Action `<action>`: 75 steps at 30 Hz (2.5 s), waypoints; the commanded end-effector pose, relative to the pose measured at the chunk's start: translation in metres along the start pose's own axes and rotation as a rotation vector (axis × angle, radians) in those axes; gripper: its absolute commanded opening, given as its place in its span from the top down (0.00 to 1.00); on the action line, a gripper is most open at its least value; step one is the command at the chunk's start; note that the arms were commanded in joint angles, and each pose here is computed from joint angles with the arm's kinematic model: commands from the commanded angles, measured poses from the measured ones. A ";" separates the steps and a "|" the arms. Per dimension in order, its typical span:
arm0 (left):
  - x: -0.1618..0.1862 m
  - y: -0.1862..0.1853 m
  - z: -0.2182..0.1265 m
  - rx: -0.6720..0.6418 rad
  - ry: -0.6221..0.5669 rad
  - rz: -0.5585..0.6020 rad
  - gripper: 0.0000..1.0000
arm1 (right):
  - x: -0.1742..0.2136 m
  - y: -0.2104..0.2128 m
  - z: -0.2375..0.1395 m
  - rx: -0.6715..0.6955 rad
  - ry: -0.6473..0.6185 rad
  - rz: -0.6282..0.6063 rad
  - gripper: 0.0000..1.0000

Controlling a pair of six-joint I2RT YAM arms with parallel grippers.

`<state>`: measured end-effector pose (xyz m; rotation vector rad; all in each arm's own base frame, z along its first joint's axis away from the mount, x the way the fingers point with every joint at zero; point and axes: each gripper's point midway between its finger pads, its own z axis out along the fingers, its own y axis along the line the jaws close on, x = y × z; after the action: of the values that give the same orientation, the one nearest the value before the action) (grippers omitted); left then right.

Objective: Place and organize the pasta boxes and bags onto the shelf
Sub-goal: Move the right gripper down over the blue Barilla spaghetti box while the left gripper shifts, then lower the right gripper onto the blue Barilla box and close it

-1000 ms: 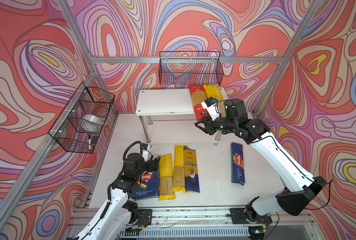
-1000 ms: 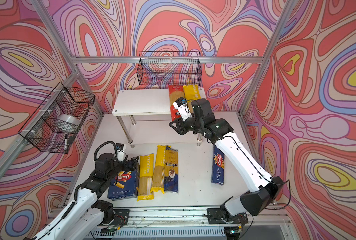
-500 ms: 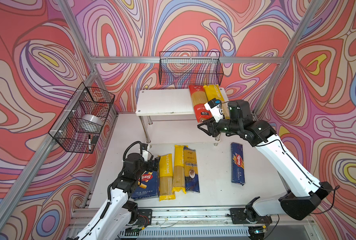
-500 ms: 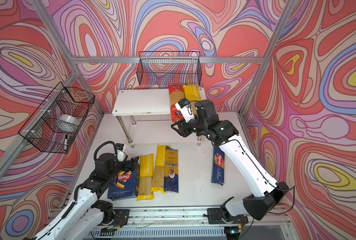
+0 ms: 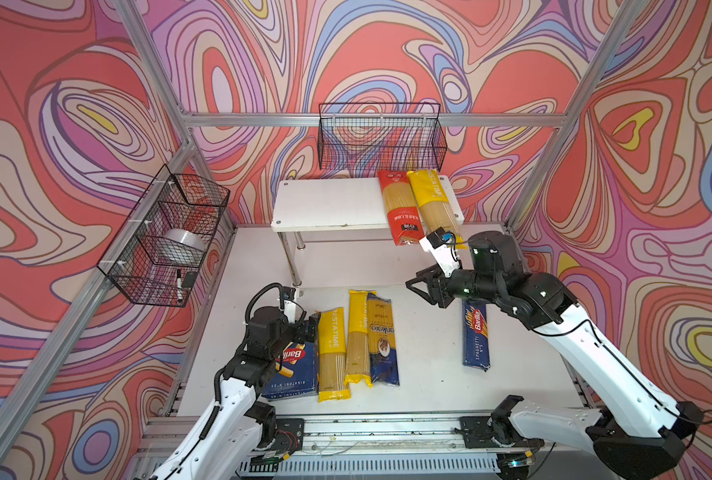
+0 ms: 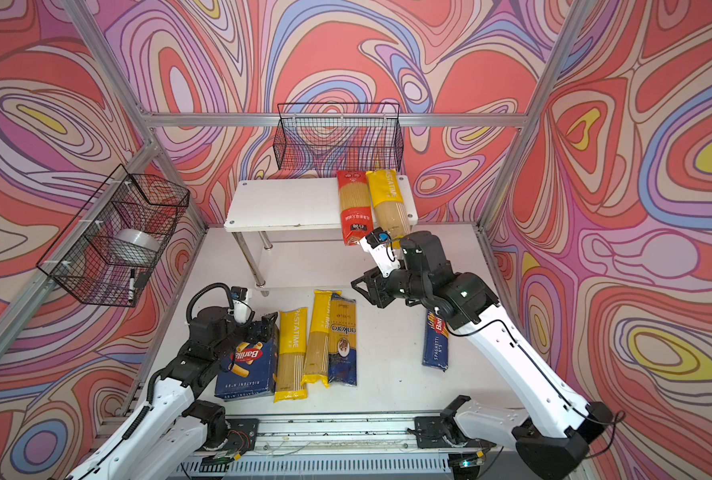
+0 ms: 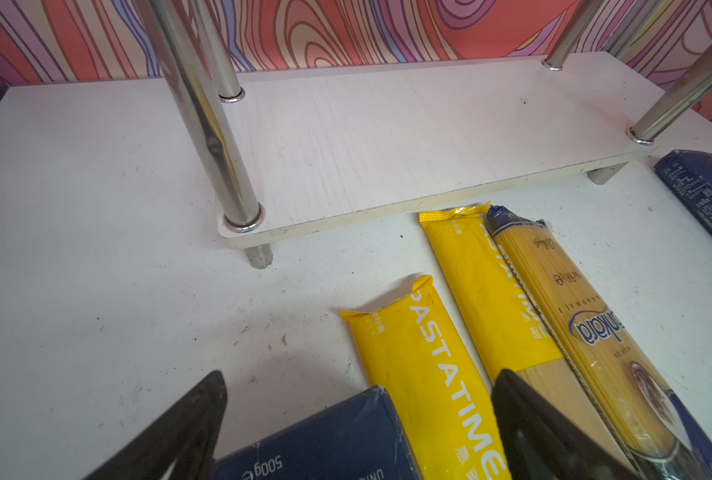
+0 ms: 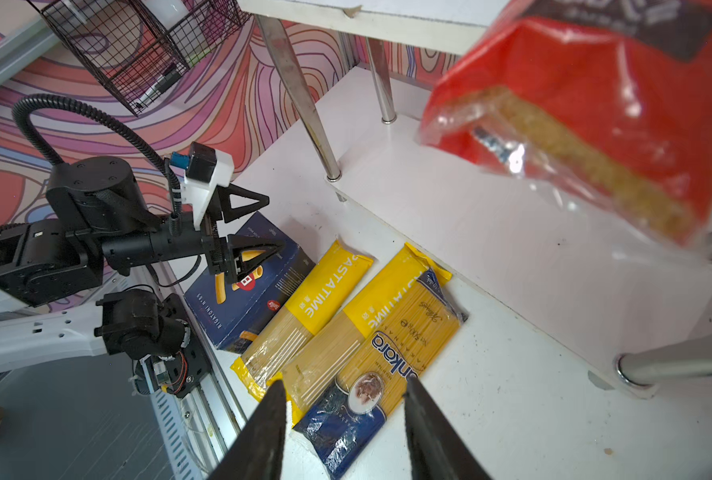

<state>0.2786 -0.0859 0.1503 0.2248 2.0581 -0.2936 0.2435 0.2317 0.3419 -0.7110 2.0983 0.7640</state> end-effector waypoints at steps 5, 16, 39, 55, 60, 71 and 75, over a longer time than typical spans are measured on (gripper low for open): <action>0.004 -0.031 -0.005 0.187 -0.027 -0.020 0.00 | 0.056 -0.022 0.008 0.099 0.080 0.111 0.53; 0.011 -0.079 -0.005 0.393 -0.055 -0.065 0.00 | 0.125 -0.069 0.040 0.261 0.064 0.292 0.52; 0.033 -0.102 0.024 0.507 0.080 -0.043 0.00 | 0.241 -0.208 0.036 0.754 0.161 0.757 0.41; 0.035 -0.101 0.028 0.504 0.102 -0.043 0.00 | 0.227 -0.262 0.000 0.820 0.076 0.871 0.38; 0.034 -0.102 0.026 0.512 0.092 -0.043 0.00 | 0.223 -0.269 -0.007 0.841 0.059 0.869 0.38; 0.034 -0.108 0.024 0.551 0.096 -0.040 0.00 | 0.215 -0.281 0.000 0.795 0.035 0.834 0.35; 0.032 -0.105 0.022 0.532 0.074 -0.036 0.00 | 0.217 -0.289 -0.002 0.827 0.061 0.810 0.26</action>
<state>0.2494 -0.1889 0.1104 0.5023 2.0782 -0.8718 0.3139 -0.0065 0.0802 0.6433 2.4828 0.2048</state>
